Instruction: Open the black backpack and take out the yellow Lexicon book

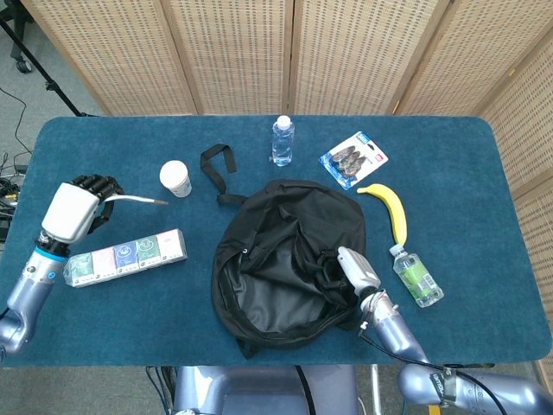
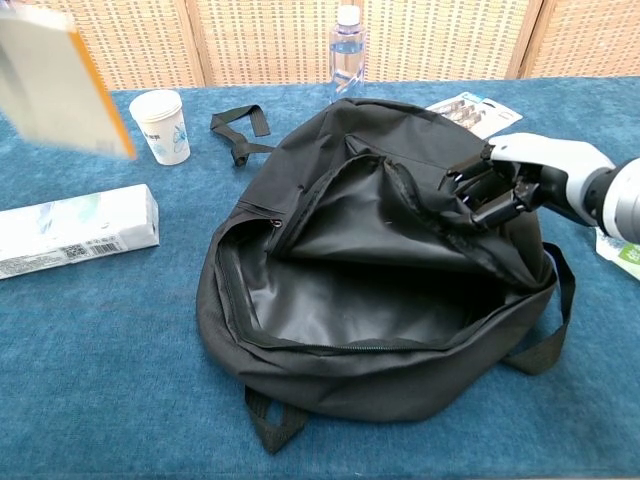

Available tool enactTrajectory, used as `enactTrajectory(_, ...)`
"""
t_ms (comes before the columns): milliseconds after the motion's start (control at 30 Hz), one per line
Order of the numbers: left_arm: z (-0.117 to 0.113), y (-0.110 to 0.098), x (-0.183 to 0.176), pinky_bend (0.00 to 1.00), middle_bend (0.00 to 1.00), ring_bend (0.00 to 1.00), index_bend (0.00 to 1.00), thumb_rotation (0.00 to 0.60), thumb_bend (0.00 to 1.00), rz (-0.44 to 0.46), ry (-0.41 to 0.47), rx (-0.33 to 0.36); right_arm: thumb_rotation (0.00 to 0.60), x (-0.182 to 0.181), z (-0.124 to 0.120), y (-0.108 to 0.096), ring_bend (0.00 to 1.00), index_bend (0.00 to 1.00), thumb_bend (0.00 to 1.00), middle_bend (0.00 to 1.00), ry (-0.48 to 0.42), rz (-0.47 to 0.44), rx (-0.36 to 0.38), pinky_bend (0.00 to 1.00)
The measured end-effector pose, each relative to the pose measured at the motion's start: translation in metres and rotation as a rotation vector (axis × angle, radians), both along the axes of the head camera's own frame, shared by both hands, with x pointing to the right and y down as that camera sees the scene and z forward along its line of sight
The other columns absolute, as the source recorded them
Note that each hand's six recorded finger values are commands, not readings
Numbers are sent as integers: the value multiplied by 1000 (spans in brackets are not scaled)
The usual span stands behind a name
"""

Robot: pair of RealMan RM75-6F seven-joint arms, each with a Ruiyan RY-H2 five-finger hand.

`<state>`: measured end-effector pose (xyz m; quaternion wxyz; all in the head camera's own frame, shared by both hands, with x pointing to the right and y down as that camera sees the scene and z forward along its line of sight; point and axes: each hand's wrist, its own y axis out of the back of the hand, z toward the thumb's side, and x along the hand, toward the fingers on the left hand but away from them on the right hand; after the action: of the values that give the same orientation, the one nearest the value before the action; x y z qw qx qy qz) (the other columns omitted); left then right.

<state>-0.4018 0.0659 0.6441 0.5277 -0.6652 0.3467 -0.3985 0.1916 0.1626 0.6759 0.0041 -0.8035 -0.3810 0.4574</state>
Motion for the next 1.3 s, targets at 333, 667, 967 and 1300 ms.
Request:
enactTrajectory(333,28,50,-8,166,0,0,103,600,308,31,59,-221,600,-2,-7,15,373,668,379,508,-42,-50,-24,538)
enactTrajectory(667,-9,78,-9,36,0,0,0,600,79,-20,237,-454,600,-9,-16,34,0,215,0,1,-68,-299,-35,104)
enactTrajectory(967,-70,83,-28,35,0,0,0,600,88,-108,350,-428,600,1,-47,35,0,215,0,0,33,-718,299,85)
enactTrajectory(1300,-87,81,-39,0,0,0,0,600,94,-165,265,-300,600,90,-94,-27,0,203,0,0,407,-942,817,66)
